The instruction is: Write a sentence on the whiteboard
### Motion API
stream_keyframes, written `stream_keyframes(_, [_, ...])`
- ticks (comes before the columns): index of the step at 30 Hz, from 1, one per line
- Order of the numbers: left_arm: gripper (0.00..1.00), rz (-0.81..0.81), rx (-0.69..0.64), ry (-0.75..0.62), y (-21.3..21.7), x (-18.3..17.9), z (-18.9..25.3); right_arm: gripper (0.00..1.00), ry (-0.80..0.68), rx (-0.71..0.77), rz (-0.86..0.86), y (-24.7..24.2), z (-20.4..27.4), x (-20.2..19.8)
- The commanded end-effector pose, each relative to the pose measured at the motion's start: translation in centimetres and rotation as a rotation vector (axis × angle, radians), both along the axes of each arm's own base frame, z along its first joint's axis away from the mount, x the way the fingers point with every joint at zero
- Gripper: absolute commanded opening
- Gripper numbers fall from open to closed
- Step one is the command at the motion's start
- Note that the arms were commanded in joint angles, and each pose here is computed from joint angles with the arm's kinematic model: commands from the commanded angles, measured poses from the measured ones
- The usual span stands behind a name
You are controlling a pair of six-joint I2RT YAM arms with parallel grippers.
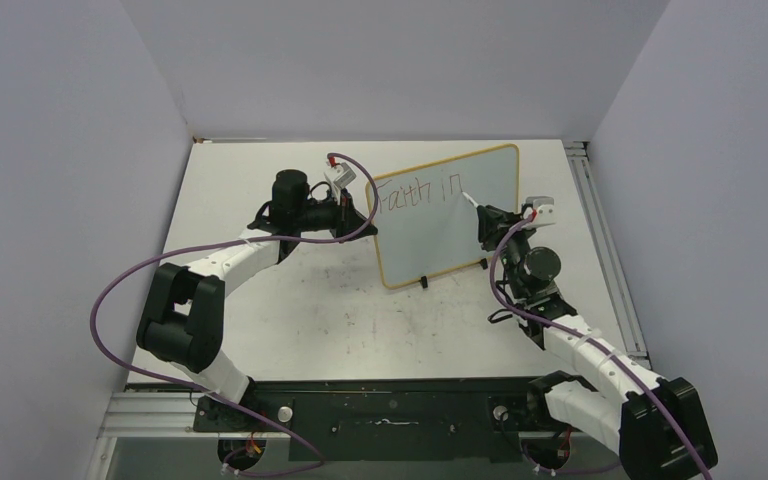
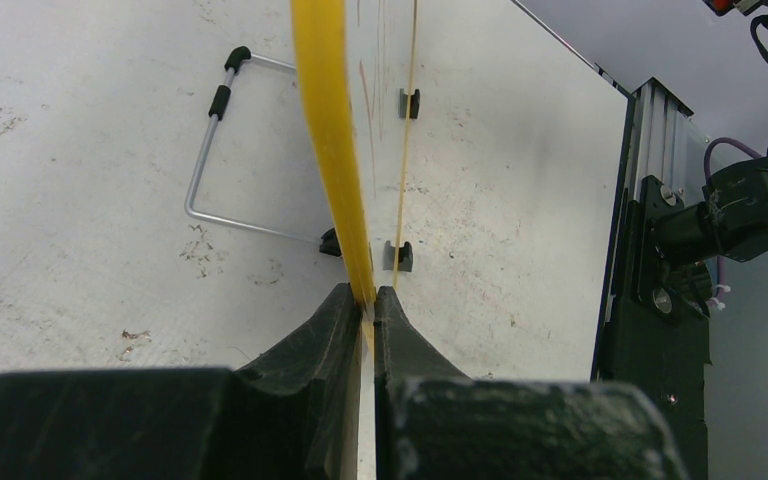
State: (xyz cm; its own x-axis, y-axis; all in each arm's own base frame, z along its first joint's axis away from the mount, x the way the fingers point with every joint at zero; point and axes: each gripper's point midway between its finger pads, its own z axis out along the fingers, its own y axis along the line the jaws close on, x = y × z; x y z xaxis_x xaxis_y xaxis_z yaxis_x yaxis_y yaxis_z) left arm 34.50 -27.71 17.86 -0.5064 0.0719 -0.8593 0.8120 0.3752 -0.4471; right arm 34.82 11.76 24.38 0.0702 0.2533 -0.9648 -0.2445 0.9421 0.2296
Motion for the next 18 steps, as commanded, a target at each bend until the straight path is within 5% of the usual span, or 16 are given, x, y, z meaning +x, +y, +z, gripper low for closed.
stream_keyframes(1, [0.0,-0.026,-0.021,-0.043,-0.4,0.3,1.7,0.05,0.003,0.007,-0.023,-0.8,-0.4,-0.4])
stream_keyframes(10, [0.0,-0.027,-0.019,-0.043,-0.4,0.4,1.7,0.05,-0.009,0.003,-0.062,-1.4,0.5,-0.2])
stream_keyframes(18, [0.0,-0.028,-0.017,-0.043,-0.4,0.4,1.7,0.05,-0.118,0.0,-0.088,-2.5,6.6,-1.5])
